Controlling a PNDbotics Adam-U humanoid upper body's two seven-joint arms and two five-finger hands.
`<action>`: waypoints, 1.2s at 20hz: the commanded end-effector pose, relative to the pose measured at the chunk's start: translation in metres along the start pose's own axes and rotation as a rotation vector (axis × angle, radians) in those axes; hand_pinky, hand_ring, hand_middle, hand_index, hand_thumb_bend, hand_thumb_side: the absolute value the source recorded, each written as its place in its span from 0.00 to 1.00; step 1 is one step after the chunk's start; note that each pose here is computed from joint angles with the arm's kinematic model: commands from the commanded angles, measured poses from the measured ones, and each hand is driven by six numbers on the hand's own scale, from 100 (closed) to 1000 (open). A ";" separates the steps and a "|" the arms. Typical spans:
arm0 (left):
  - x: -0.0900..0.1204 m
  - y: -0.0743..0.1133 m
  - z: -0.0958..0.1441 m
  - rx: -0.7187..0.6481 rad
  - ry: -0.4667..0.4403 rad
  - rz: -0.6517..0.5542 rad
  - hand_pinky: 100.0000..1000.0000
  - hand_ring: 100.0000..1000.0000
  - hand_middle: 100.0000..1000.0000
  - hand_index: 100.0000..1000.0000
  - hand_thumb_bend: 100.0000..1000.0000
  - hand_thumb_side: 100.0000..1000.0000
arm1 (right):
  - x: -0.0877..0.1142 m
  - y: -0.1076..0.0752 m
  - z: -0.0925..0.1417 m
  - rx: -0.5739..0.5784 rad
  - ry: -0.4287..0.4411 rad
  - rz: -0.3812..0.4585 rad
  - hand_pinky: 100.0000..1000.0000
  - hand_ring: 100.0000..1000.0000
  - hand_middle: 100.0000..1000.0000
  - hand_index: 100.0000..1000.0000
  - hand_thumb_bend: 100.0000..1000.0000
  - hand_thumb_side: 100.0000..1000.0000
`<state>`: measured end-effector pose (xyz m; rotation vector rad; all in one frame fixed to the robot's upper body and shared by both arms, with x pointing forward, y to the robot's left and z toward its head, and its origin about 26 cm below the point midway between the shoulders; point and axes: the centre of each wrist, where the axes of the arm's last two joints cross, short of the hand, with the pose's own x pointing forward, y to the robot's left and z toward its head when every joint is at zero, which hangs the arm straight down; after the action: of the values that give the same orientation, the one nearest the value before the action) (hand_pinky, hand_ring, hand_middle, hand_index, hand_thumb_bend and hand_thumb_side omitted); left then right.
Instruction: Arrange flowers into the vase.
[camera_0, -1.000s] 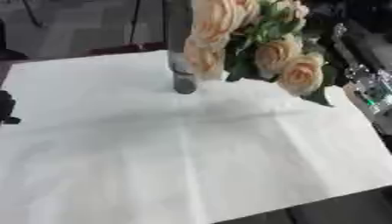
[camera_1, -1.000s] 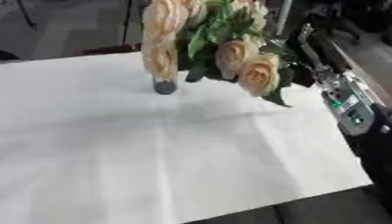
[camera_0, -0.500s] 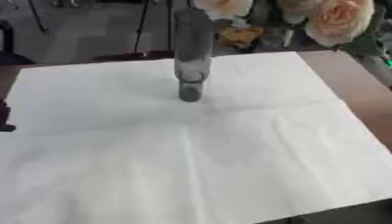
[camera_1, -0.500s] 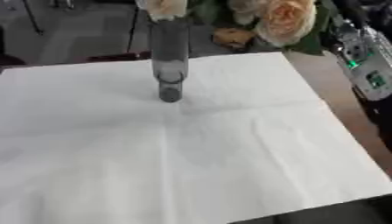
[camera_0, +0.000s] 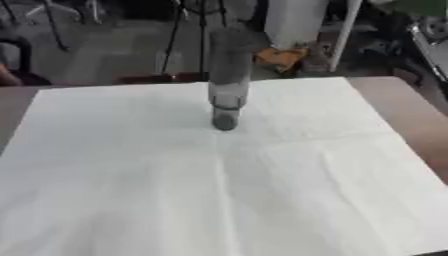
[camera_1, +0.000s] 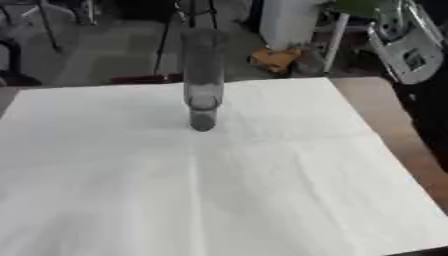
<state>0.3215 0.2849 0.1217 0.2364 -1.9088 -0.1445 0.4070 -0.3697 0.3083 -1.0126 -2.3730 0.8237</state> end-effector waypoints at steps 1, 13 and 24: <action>0.008 0.004 -0.005 -0.009 -0.032 -0.022 0.52 0.68 0.58 0.63 0.93 0.57 | 0.001 -0.022 -0.009 -0.036 -0.011 0.014 0.00 0.00 0.00 0.09 0.00 0.81; 0.016 -0.018 -0.012 -0.089 -0.063 0.040 0.53 0.68 0.58 0.63 0.93 0.57 | 0.034 -0.020 -0.039 -0.231 -0.024 -0.228 0.00 0.00 0.00 0.10 0.00 0.84; 0.020 -0.031 -0.015 -0.138 -0.078 0.073 0.53 0.68 0.58 0.63 0.93 0.57 | 0.038 -0.013 -0.037 -0.253 0.026 -0.464 0.00 0.00 0.00 0.11 0.00 0.86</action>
<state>0.3311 0.2530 0.1295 0.0806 -1.9439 -0.2256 0.4038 -0.3338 0.3359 -0.5311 -2.5447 0.3590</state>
